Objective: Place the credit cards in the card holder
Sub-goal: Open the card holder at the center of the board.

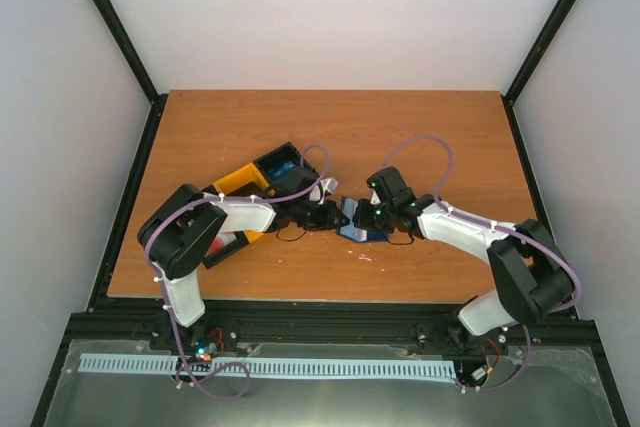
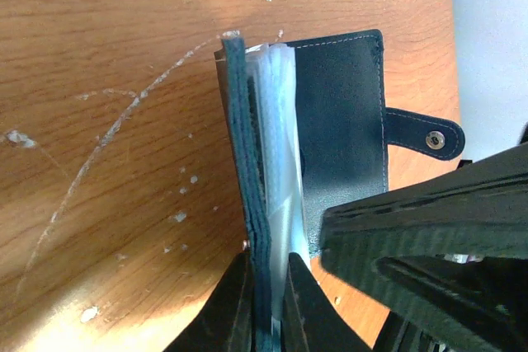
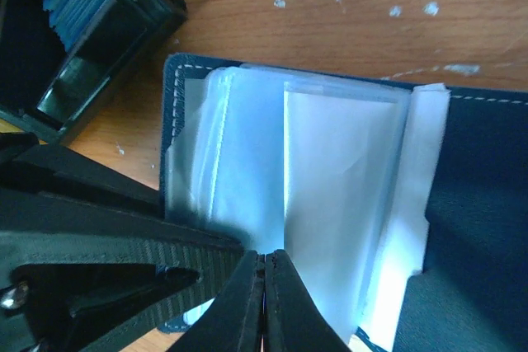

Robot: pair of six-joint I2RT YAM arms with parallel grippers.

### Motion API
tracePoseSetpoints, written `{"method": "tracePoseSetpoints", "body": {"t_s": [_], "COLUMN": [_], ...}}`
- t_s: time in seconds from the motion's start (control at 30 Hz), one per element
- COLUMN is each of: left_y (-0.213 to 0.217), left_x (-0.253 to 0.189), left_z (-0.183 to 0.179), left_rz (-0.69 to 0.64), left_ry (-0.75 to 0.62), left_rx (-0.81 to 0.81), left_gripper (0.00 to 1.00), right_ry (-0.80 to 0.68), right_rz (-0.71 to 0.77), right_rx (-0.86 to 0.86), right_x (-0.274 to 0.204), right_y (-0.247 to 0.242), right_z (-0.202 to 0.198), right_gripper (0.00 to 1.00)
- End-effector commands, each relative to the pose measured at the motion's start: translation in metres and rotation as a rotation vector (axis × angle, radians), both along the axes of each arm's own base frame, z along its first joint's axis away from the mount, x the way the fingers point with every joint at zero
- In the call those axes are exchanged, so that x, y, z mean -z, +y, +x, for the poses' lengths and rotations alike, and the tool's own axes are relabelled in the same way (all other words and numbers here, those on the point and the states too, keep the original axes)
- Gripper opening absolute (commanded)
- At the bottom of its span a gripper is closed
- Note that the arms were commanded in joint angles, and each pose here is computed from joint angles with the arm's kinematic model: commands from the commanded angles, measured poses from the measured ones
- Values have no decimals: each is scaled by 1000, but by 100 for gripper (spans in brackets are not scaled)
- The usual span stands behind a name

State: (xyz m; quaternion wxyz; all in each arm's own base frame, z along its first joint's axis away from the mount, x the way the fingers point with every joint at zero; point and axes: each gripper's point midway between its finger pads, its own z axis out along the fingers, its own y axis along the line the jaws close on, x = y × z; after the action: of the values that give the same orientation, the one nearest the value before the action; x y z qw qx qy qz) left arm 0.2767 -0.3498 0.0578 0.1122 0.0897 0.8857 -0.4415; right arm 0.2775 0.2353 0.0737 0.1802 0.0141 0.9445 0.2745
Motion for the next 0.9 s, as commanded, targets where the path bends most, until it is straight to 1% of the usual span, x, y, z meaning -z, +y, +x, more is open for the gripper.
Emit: {"method": "tracePoseSetpoints", "body": {"t_s": [0.0,0.2,0.3,0.37,0.43,0.5,0.6,0.77,0.83,0.87], "left_y": [-1,-2,0,1,1,2,3,4,4,3], "left_x": [-14,-15,-14,-13,-14,-14,-13,-11,-11,-12], "left_z": [1,1,2,3,4,5,5,6,5,5], "left_rz": [-24,-28,-16,-6,-1,2,12,19,17,15], "left_ry": [-20,-22,-22,-22,-24,-26,-25,-22,-22,-21], "left_rx": [1,5,-6,-12,-15,-20,-25,-31,-26,-23], "left_gripper": [1,1,1,1,1,1,1,1,1,1], "right_ry": [23,65,56,20,16,10,-1,-15,-42,-67], "right_rz": [63,2,-158,-301,-429,-528,-630,-709,-657,-585], "right_rx": [-28,-27,19,67,104,136,186,227,217,183], "right_x": [-1,17,26,29,35,38,38,32,23,16], "right_y": [16,14,-1,-16,-32,-47,-67,-84,-77,-65], "right_z": [2,0,4,9,9,9,10,10,12,14], "right_gripper": [3,3,3,3,3,3,3,5,5,7]}}
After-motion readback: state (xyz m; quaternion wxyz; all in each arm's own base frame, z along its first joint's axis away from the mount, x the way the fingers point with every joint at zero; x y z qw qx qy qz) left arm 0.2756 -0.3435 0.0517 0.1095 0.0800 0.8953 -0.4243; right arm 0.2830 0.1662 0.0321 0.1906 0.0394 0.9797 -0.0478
